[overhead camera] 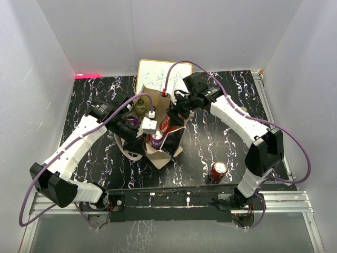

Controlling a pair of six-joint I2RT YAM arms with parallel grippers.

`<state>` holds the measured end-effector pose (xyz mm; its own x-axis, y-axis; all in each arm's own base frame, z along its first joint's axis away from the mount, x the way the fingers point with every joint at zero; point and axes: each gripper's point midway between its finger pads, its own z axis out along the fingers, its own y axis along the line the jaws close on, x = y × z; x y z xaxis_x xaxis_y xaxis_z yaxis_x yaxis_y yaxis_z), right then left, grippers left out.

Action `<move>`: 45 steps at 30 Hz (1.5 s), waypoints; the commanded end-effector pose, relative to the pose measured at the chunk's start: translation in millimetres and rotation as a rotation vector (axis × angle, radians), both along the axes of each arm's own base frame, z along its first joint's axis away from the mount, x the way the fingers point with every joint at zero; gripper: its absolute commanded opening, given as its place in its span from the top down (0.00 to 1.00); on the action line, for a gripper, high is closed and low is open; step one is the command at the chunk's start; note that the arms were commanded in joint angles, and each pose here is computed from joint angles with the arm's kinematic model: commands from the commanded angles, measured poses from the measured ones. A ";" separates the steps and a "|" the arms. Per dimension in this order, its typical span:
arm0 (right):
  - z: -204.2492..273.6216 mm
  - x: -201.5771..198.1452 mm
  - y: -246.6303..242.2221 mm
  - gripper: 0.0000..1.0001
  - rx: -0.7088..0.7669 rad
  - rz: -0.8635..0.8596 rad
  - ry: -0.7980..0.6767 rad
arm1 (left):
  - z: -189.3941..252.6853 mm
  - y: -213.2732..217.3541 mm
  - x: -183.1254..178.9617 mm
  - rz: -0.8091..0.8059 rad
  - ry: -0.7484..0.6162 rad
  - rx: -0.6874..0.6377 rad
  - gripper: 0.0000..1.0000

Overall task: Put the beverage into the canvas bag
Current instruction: Place the drink in the canvas bag.

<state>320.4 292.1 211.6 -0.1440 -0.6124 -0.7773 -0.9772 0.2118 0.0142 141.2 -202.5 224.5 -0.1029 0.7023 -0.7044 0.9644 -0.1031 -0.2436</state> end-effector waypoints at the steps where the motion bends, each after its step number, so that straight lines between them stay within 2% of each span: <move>1: 43.6 34.5 14.7 0.92 0.074 0.032 -0.208 | -7.3 3.9 17.0 0.000 -0.070 0.048 0.98; 7: 71.3 56.1 22.9 0.92 0.130 -0.037 -0.269 | -8.3 2.8 22.2 0.005 -0.092 0.047 0.99; 11: 62.2 69.1 31.0 0.92 0.111 -0.057 -0.263 | -9.7 1.7 23.4 0.011 -0.090 0.044 0.99; 22: 33.7 63.5 42.0 0.92 0.032 -0.003 -0.257 | -6.3 0.8 26.4 0.035 -0.100 0.043 1.00; 29: 11.9 53.4 59.0 0.92 -0.012 0.047 -0.204 | -3.6 0.8 29.9 0.060 -0.121 0.040 1.00; 38: -17.1 49.4 73.2 0.92 -0.050 0.035 -0.107 | -3.6 1.9 30.9 0.101 -0.137 0.032 1.00; 45: -31.1 43.6 76.3 0.92 -0.110 0.028 -0.090 | -2.4 5.7 32.9 0.166 -0.140 0.024 1.00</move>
